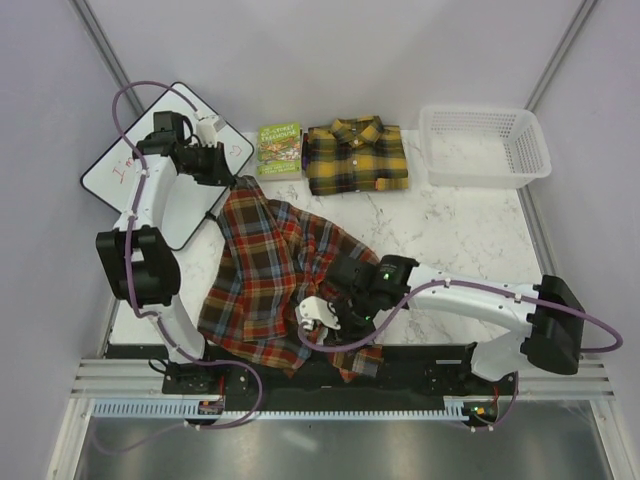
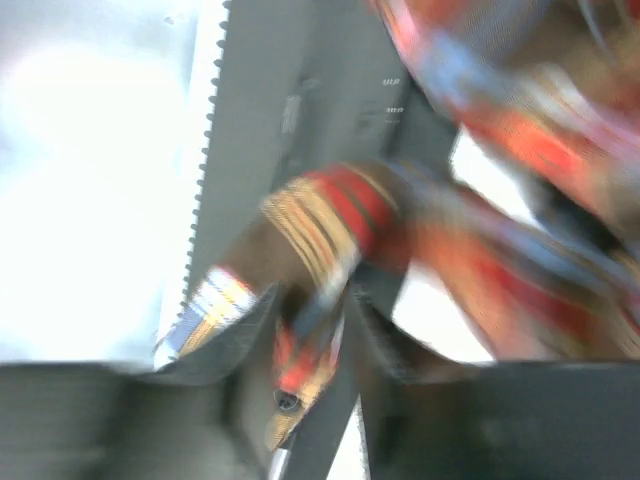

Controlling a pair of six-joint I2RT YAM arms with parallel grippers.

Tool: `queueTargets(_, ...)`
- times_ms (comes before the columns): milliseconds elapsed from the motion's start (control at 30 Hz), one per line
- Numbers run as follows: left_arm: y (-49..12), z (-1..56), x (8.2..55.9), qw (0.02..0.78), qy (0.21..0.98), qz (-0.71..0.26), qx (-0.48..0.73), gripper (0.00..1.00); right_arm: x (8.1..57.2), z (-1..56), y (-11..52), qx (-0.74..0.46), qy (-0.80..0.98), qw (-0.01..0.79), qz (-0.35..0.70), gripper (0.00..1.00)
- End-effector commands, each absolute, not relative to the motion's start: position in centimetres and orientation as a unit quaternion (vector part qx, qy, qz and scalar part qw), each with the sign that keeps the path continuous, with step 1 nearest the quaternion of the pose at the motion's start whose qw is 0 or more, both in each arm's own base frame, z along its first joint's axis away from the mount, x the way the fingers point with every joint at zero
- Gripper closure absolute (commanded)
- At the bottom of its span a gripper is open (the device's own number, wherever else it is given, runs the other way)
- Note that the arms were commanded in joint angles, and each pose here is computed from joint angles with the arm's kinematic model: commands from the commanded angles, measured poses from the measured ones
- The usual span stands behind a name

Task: Fold and stack the long sleeve shirts
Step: Flatten the shirt out

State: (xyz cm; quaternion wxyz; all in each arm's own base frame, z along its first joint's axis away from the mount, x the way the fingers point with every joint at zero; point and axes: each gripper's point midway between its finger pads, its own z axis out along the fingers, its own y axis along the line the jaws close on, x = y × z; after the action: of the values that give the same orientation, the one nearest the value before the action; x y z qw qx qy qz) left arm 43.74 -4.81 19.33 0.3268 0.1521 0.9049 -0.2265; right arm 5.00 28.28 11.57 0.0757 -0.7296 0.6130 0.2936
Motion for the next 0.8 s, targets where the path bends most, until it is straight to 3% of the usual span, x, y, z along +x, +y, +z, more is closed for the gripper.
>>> queueTargets(0,-6.8,22.0,43.8,0.351,0.885,-0.257,0.165,0.73,11.3,14.1,29.0,-0.698,0.646,0.124,0.283,0.41)
queueTargets(167,-6.9,22.3,39.9,0.36,0.873,-0.253,0.21,0.46,19.5,14.8,27.8,-0.628,0.716,0.166,0.256,0.34)
queueTargets(300,-8.2,19.5,34.1,0.318,0.872,-0.275,0.249,0.41,25.3,13.6,27.9,-0.554,0.775,0.222,0.208,0.31)
queueTargets(433,-8.6,15.5,28.8,0.252,0.886,-0.255,0.294,0.36,30.0,10.4,27.4,-0.482,0.828,0.222,0.18,0.3)
queueTargets(467,-9.6,15.0,27.4,0.24,0.883,-0.254,0.315,0.28,30.8,10.0,27.2,-0.466,0.838,0.217,0.182,0.29)
queueTargets(533,-10.8,12.9,24.8,0.197,0.884,-0.242,0.349,0.22,32.8,8.8,26.5,-0.431,0.86,0.203,0.181,0.25)
queueTargets(767,-14.9,9.8,22.0,0.166,0.869,-0.198,0.422,0.16,36.3,6.3,23.8,-0.351,0.899,0.188,0.182,0.24)
